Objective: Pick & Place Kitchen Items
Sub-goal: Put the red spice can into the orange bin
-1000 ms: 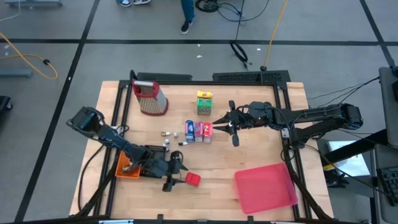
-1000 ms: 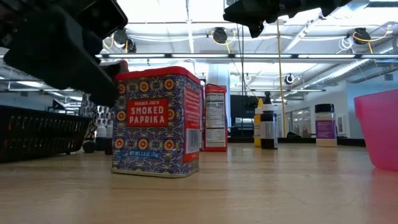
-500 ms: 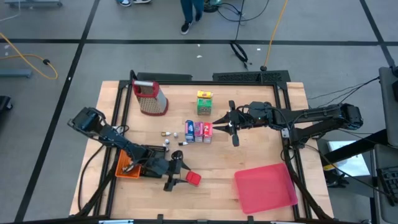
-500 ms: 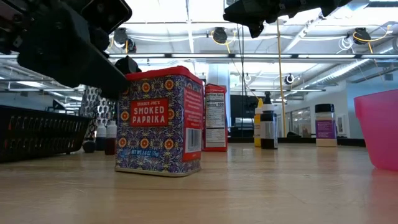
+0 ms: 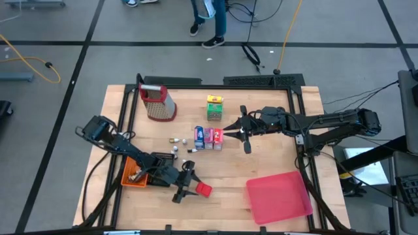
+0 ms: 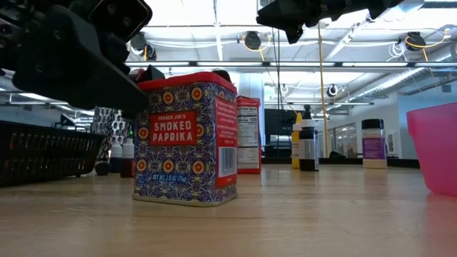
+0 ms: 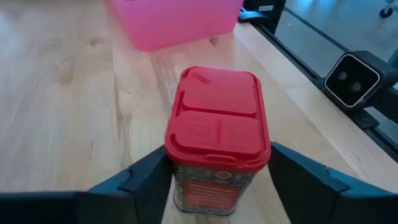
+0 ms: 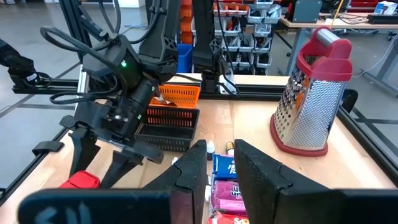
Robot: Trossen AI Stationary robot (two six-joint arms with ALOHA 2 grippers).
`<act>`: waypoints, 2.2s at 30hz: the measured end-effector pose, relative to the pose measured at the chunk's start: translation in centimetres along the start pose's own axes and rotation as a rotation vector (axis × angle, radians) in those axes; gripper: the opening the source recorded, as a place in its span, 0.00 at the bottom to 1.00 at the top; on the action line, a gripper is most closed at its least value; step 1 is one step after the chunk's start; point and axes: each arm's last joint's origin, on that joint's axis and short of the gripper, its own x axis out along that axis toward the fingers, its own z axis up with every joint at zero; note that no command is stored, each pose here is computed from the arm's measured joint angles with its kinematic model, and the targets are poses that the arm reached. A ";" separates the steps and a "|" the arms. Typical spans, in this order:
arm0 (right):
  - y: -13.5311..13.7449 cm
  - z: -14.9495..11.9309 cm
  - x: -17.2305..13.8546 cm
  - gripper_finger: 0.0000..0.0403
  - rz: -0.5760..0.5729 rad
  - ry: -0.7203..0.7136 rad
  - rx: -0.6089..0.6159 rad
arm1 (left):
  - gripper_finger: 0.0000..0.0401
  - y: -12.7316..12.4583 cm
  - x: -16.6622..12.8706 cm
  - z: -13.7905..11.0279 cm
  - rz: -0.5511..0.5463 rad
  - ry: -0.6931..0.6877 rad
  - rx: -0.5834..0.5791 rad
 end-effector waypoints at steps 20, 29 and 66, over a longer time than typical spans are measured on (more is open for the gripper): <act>0.0 -0.2 0.0 0.19 0.000 0.016 0.002 | 0.41 0.1 -3.2 2.6 0.110 0.016 -0.086; 0.0 -0.4 0.0 0.19 0.001 0.039 -0.003 | 0.41 -2.5 -11.0 4.4 0.246 0.098 -0.217; 0.0 -0.4 0.0 0.19 0.001 0.043 -0.018 | 0.41 -4.6 -24.2 -1.1 0.572 0.256 -0.596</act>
